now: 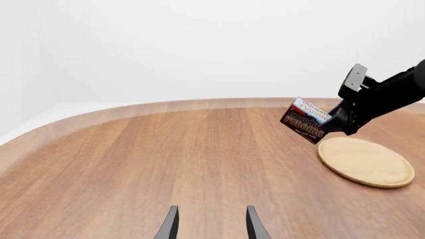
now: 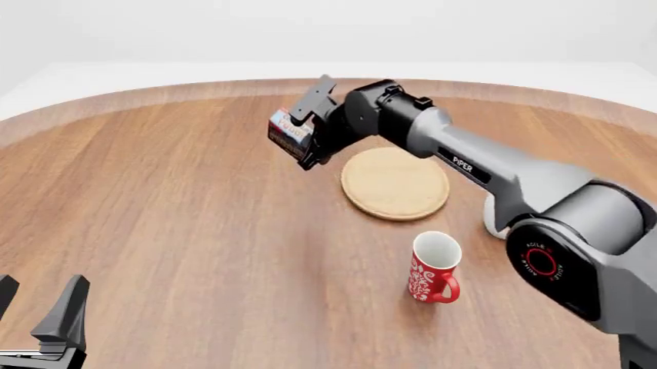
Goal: Put the chocolate pudding to the left of the plate.
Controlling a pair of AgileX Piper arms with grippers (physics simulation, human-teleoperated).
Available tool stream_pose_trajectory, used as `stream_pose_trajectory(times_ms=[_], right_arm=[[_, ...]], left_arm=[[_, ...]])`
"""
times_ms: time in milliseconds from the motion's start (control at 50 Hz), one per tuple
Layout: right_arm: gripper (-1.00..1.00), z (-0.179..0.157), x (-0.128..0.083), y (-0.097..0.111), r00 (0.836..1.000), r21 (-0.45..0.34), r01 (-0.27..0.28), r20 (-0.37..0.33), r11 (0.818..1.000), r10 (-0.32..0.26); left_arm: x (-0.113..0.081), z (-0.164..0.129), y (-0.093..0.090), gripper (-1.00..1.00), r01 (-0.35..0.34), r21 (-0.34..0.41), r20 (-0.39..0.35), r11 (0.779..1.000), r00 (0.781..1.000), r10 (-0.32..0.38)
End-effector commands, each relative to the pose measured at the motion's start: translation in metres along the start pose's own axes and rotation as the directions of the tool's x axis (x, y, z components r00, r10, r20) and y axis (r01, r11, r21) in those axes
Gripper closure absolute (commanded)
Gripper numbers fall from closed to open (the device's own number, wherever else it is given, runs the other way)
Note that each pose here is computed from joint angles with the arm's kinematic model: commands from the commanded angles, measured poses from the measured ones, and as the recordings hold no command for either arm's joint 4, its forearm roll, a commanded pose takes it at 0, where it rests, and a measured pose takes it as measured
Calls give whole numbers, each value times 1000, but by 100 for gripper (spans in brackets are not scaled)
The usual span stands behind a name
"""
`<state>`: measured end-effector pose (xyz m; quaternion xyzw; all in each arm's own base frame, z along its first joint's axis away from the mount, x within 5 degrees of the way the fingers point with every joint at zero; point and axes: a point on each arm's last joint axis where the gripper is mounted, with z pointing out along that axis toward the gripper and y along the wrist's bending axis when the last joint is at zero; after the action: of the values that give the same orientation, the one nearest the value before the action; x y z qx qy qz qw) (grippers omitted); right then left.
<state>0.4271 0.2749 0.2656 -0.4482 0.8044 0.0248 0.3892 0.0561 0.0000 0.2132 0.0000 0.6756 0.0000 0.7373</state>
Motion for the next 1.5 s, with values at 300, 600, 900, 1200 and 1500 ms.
stream_pose_trajectory(times_ms=[300,600,900,1200,1500], right_arm=[[100,57,4,-12,998,-13,-19,-64,1000,19],[100,77,10,-6,992,-46,-5,-124,999,0],[100,89,20,-10,984,-66,4,-175,998,-16],[100,95,24,-6,977,-91,17,-211,996,-36],[100,99,30,-4,971,-105,25,-233,994,-49]], left_arm=[[0,0,0,-100,0,0,0,1000,1000,0],[0,0,0,-100,0,0,0,1000,1000,0],[0,0,0,-100,0,0,0,1000,1000,0],[0,0,0,-100,0,0,0,1000,1000,0],[0,0,0,-100,0,0,0,1000,1000,0]])
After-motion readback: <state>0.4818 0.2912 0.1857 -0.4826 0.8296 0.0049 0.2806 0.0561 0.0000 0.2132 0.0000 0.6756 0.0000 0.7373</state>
